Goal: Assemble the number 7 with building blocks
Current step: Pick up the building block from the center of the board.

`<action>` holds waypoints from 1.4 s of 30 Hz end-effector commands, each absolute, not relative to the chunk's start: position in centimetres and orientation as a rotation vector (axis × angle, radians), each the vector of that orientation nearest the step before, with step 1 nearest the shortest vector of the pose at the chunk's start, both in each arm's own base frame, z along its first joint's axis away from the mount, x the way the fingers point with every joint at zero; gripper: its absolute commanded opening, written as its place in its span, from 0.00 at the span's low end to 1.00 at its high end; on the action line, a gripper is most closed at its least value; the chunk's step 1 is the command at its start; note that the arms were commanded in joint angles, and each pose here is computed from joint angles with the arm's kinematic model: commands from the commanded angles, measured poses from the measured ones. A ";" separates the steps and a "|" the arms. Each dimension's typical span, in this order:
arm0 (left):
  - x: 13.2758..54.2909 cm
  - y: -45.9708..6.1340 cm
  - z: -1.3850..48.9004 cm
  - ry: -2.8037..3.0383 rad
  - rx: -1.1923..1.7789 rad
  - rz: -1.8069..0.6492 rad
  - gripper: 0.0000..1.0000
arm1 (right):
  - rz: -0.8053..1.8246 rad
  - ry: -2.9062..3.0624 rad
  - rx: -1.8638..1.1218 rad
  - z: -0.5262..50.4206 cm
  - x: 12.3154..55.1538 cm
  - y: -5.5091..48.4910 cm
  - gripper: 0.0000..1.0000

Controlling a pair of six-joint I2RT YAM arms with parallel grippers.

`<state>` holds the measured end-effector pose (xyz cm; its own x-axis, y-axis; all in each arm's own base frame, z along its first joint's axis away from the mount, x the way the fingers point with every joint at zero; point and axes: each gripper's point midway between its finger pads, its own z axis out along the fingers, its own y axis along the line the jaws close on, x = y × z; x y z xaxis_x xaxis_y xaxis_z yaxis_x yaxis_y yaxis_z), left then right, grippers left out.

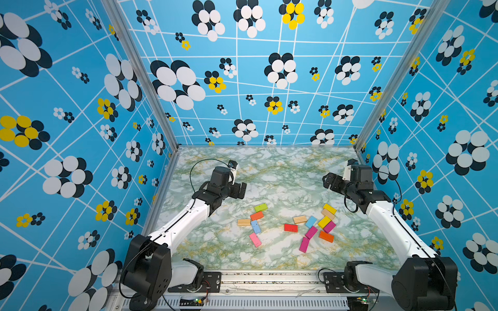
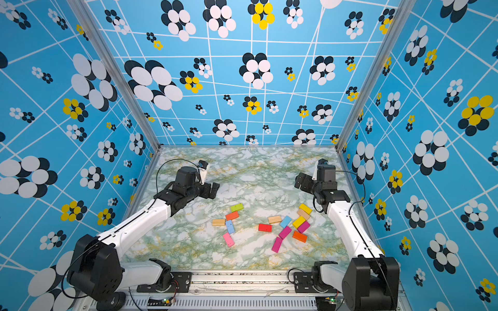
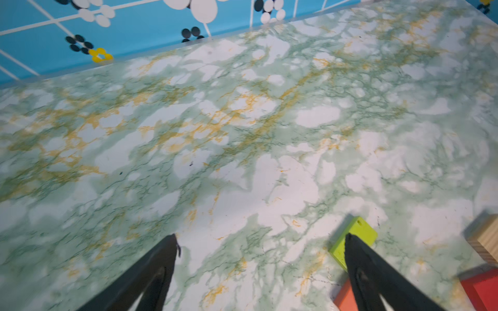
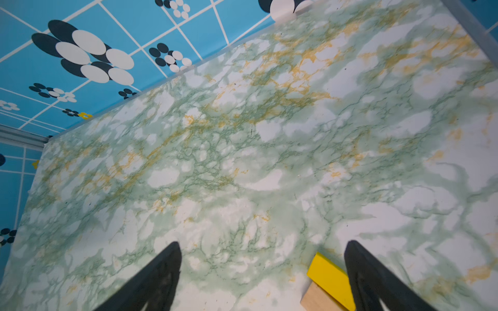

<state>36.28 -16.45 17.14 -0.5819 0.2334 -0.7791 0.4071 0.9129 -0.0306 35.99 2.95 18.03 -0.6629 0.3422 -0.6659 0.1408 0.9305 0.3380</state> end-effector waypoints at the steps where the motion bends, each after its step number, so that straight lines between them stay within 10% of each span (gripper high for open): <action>1: 34.4 -18.7 15.5 2.286 0.661 -0.297 0.99 | 0.455 2.400 0.364 17.0 34.3 4.6 0.96; 42: 32.8 -27.9 6.6 2.479 1.381 -0.331 0.97 | 0.555 2.450 0.325 16.9 32.4 7.4 0.97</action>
